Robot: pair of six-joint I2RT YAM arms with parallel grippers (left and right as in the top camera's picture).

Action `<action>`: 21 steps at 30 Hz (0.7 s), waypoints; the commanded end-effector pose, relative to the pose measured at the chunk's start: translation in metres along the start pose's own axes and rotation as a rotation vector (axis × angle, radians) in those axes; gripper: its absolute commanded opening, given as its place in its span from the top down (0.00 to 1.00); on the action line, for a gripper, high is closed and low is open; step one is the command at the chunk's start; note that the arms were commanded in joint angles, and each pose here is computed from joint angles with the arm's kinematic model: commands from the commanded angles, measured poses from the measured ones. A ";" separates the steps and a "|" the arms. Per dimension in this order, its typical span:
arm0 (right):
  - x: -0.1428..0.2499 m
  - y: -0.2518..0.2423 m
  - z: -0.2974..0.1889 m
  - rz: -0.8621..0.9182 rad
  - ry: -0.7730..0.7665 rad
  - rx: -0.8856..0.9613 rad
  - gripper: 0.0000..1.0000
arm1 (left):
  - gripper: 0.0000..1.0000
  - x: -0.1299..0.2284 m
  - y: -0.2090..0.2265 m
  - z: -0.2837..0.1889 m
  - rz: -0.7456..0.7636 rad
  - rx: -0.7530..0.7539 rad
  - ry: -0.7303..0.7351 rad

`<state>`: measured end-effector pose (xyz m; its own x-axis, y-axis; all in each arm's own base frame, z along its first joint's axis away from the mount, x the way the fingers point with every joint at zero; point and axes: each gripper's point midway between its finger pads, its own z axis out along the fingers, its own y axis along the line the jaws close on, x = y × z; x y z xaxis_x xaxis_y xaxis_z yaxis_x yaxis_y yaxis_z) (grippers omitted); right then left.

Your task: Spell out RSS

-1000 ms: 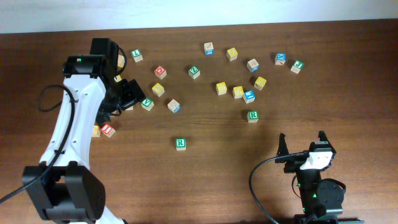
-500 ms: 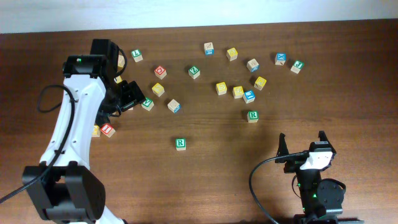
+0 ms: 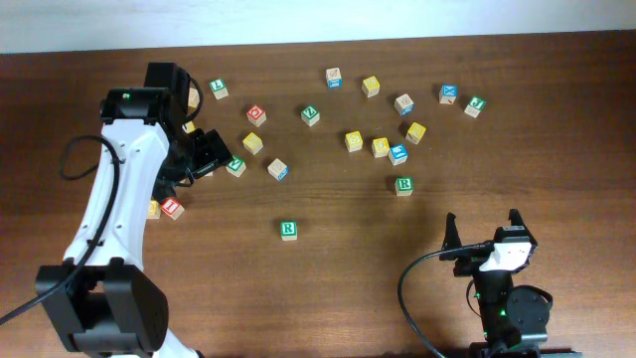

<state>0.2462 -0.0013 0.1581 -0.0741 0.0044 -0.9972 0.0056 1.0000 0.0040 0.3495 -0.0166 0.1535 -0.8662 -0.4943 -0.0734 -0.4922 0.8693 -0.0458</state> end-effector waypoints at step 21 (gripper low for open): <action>0.003 0.001 0.000 0.003 0.006 -0.001 0.02 | 0.01 -0.001 0.005 -0.003 0.000 -0.017 -0.001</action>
<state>0.2462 -0.0013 0.1581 -0.0741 0.0040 -0.9972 0.0056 1.0000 0.0036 0.3454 -0.0164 0.1531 -0.8673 -0.4943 -0.0593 -0.4929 0.8693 -0.0369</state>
